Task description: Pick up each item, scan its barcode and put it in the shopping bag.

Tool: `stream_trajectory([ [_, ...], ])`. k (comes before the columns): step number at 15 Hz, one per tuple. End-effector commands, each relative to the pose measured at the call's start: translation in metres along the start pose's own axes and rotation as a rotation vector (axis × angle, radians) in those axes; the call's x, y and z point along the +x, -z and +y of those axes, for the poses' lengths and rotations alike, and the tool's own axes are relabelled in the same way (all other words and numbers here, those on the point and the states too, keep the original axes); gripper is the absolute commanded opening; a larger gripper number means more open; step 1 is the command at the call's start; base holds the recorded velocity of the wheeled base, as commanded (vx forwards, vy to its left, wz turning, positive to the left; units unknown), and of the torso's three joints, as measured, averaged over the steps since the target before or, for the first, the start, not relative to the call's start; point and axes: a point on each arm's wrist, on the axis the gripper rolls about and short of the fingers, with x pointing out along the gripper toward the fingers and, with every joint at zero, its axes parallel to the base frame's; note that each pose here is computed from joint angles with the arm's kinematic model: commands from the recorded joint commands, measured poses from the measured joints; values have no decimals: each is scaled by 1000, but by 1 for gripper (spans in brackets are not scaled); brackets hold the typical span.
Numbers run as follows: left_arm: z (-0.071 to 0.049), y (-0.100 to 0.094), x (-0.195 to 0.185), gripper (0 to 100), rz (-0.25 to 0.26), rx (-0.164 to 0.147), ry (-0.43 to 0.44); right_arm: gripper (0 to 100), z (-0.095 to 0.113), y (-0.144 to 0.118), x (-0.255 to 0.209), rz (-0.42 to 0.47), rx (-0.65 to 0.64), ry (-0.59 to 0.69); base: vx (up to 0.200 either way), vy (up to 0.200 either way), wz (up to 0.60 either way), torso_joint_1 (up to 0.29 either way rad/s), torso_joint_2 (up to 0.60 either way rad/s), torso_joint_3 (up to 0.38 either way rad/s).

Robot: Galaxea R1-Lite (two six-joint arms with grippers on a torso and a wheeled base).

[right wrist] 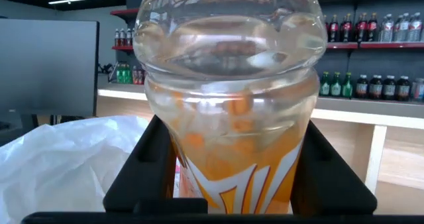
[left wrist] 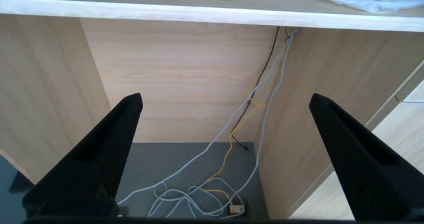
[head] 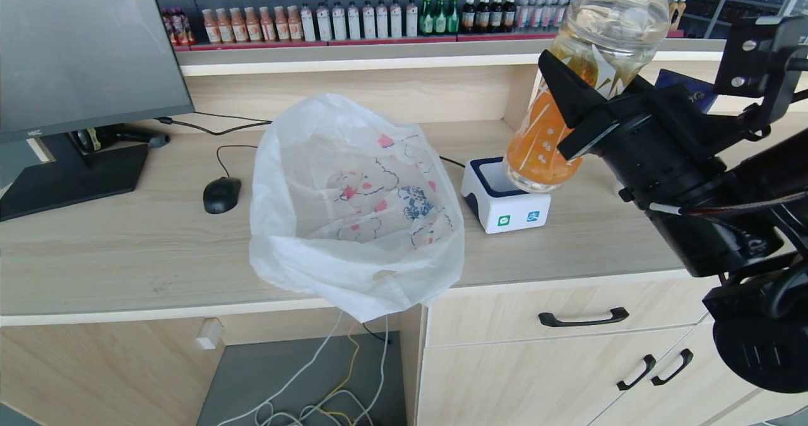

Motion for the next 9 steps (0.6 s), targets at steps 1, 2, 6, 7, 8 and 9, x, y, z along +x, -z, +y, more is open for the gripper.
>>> stream_trajectory([
  [1, 0, 0, 0, 100, 0, 0, 1, 0, -2, 1, 0, 7, -2, 5, 0, 0, 0, 0, 0, 0],
  [2, 0, 0, 0, 100, 0, 1, 1, 0, -3, 1, 1, 6, -2, 7, 0, 0, 0, 0, 0, 0],
  [6, 0, 0, 0, 100, 0, 0, 1, 0, -3, 2, -1, 12, 9, 16, 0, 50, 0, -2, 1, -3],
  [7, 0, 0, 0, 100, 0, -3, 1, 0, -3, 2, -1, 12, 9, 23, 0, 200, 0, 2, 2, 2],
  [8, 0, 0, 0, 100, 0, -3, 1, 0, -4, 1, -1, 11, 14, 27, 0, 200, 0, 7, 7, 2],
  [9, 0, 0, 0, 100, 0, -3, 1, 0, -4, 1, -2, 13, 14, 28, 0, 200, 0, 2, 2, 2],
])
